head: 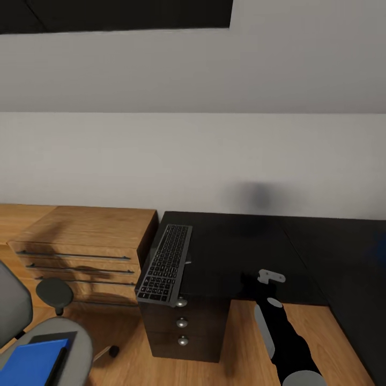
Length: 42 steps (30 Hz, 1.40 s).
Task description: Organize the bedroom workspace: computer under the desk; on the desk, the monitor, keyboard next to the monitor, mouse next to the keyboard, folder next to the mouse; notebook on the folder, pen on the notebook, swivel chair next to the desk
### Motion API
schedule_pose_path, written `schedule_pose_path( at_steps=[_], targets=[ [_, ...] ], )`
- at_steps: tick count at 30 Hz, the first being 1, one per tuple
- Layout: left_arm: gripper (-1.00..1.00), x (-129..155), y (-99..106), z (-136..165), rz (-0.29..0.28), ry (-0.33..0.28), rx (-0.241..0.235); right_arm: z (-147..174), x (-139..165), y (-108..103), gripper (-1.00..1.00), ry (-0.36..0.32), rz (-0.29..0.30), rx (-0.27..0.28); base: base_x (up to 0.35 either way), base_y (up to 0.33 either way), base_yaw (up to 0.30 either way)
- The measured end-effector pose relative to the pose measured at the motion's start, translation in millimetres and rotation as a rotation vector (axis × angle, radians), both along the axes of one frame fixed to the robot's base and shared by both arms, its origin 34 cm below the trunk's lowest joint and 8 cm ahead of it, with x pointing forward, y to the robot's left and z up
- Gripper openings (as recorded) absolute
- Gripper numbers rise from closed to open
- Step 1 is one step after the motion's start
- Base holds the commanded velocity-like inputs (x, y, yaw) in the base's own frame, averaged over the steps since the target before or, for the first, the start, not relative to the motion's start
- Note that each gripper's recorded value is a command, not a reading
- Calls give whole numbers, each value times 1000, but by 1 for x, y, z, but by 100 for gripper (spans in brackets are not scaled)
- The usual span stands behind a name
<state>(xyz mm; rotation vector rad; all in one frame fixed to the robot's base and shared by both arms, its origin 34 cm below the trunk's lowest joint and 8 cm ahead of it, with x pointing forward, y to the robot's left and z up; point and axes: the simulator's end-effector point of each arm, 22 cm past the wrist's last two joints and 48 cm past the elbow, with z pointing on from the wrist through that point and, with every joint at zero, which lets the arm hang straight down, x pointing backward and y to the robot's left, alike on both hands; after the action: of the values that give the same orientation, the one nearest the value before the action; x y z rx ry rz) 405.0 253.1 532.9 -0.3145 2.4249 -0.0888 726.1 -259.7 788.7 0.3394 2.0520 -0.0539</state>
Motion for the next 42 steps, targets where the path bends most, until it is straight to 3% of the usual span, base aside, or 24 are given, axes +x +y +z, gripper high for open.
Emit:
schedule_pose_path(
  at_steps=[12, 29, 42],
  targets=[
    [100, 0, 0, 11, 2, 1, 0, 17, 4, -2, -100, -61, -11, -8, 0, 0, 21],
    [100, 0, 0, 11, 1, 0, 0, 8, 1, 1, -100, -56, -5, -9, 0, 0, 243],
    [100, 0, 0, 11, 1, 0, -1, 7, 1, 2, -100, -51, -2, -7, 25, -38, 63]
  ],
)
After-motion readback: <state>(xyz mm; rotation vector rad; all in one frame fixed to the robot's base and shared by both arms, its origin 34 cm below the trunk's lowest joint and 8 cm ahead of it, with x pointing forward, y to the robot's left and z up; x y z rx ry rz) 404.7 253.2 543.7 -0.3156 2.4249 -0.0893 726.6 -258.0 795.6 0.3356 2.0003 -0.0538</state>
